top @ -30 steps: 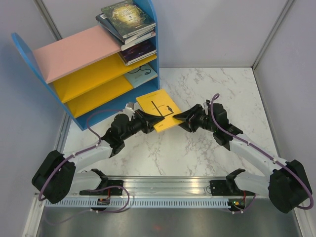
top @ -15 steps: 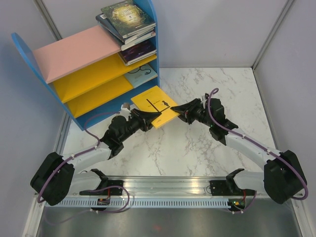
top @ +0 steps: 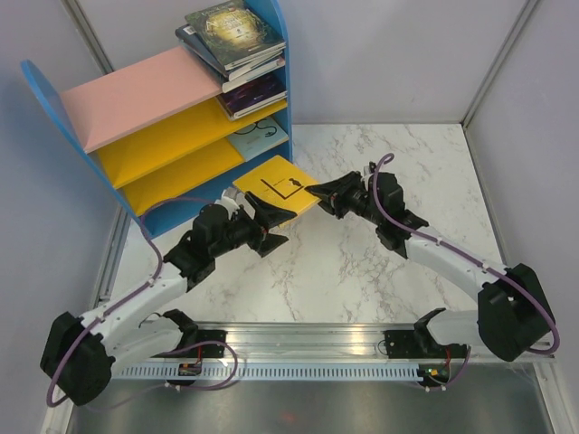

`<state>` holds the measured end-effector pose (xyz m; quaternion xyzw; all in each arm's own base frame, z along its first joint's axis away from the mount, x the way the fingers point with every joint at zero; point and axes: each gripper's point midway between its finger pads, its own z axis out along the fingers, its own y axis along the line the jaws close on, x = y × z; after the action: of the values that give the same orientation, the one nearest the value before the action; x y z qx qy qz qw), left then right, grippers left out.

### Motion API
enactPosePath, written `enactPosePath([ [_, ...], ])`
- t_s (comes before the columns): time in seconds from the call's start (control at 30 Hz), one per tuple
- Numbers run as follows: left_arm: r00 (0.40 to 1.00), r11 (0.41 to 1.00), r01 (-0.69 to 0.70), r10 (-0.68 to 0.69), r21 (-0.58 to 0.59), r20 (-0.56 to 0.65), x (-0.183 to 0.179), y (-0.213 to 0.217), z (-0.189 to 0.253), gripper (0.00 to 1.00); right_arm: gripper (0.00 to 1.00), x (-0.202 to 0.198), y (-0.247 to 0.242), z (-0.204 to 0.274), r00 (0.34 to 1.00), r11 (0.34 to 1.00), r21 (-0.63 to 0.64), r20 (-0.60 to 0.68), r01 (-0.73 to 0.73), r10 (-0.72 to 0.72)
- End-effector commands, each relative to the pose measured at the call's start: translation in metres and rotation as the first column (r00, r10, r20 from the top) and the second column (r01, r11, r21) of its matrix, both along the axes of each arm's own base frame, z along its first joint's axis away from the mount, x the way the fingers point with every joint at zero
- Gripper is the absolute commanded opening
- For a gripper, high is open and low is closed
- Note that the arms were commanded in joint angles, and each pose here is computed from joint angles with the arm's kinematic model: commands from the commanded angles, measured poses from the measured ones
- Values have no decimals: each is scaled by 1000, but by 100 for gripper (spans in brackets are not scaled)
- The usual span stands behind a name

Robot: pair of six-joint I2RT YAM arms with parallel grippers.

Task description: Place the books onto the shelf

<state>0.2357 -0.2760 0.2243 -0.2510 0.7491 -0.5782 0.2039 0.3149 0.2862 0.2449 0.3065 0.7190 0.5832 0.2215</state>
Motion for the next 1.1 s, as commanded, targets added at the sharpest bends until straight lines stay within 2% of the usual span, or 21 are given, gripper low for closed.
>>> enactPosePath([
  [0.0,999,973,27,-19,227,-40,-25,32,-27,100,0,13,9,82,981,988,153,194,-16,-14],
  [0.03,1000,972,16,-17,233,2,-30,38,-17,100,0,14,12,90,978,987,162,207,-24,-10],
  [0.27,995,940,-81,58,331,77,-52,83,-11,100,0,34,23,102,975,983,177,224,-38,-3],
  [0.47,985,920,-159,122,358,126,-64,108,-3,100,0,62,36,102,975,983,181,221,-42,1],
  [0.67,975,907,-193,136,374,175,-74,123,11,100,0,109,43,95,976,984,179,215,-17,-22],
  [0.7,974,906,-197,137,374,183,-75,124,16,100,0,123,42,83,981,986,169,194,-1,-32],
  [0.83,973,893,-202,135,402,190,-81,132,19,100,0,160,47,89,974,983,180,219,24,-64],
  [0.9,969,890,-211,136,403,206,-83,135,24,100,0,180,53,67,979,989,143,194,42,-70],
  [0.93,970,887,-207,132,413,203,-85,136,22,100,0,187,55,76,976,989,144,207,45,-74],
  [1.07,954,863,-268,177,429,241,-87,152,29,100,0,221,61,53,977,988,125,179,96,-117],
])
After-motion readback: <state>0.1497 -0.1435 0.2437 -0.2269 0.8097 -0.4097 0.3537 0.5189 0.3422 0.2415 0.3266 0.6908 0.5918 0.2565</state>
